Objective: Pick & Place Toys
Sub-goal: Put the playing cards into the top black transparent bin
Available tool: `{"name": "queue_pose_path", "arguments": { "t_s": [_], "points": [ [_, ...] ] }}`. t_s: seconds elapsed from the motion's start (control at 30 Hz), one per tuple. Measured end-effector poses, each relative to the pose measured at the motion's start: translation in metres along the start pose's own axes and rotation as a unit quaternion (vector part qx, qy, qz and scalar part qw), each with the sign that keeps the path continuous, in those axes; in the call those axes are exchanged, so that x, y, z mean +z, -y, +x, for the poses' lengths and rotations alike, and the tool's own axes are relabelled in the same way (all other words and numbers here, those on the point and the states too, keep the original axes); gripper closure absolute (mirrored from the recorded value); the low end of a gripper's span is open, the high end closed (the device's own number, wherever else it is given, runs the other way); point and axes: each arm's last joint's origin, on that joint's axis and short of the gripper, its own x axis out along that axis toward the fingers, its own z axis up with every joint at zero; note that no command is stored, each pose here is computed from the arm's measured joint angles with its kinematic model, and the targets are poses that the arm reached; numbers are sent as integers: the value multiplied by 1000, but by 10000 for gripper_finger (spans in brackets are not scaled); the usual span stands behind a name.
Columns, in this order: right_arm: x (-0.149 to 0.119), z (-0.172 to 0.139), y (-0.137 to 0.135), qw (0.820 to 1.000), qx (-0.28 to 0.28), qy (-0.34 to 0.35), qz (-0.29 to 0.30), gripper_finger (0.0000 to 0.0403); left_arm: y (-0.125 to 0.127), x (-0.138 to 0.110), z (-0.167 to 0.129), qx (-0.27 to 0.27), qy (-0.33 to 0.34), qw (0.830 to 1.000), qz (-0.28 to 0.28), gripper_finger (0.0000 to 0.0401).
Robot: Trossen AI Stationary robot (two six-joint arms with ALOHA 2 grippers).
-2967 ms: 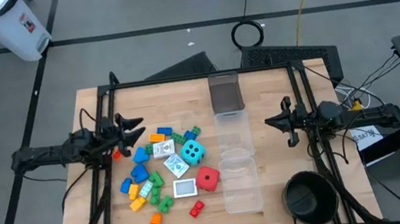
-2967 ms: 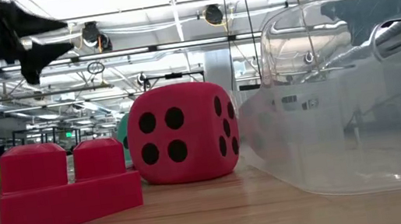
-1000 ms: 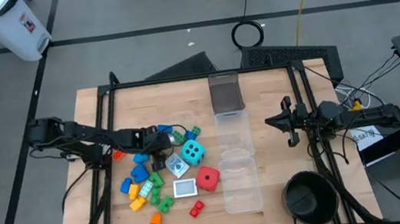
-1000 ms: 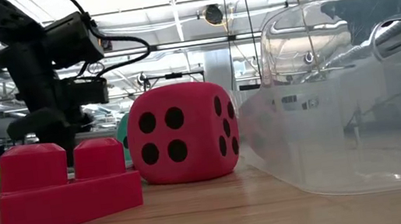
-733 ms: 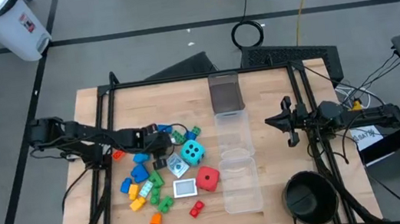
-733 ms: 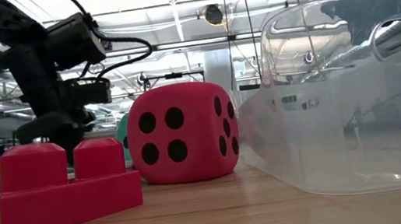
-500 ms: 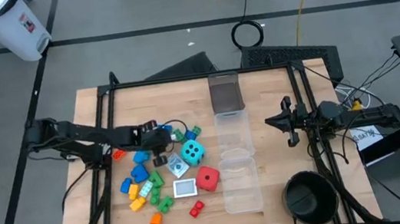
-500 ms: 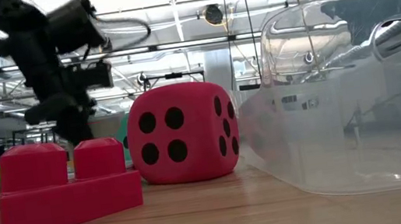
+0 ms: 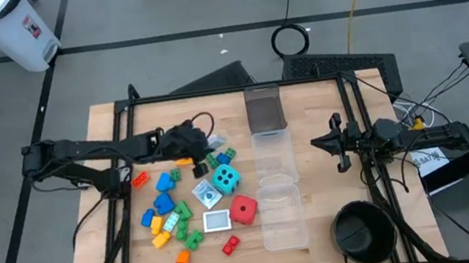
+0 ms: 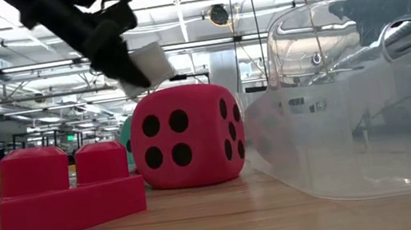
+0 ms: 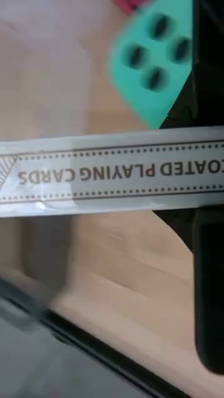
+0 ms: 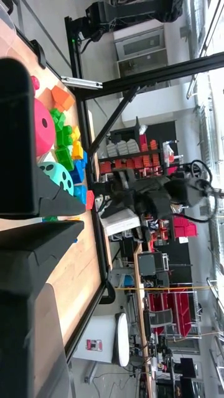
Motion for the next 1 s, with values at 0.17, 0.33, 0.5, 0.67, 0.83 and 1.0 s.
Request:
{"name": "queue_pose_path", "arguments": {
  "t_s": [0.17,0.33,0.5,0.67,0.83,1.0],
  "points": [
    [8,0,-1,999,4,42,-31,403,-17,11,15,-5,66,998,-10,323],
    [12,-1,-1,998,5,62,-30,403,-38,11,34,-16,92,994,-51,327],
    [14,-1,-2,997,6,73,-29,403,-52,8,49,-25,99,993,-64,330],
    [15,-1,-1,995,-1,76,-65,403,-59,17,62,-41,102,992,-60,323],
    [35,-4,5,972,-141,174,-75,397,-59,25,78,-52,97,994,-23,328],
    [42,13,5,972,-160,103,-135,326,-59,34,90,-51,100,994,-4,329]
  ]
}}
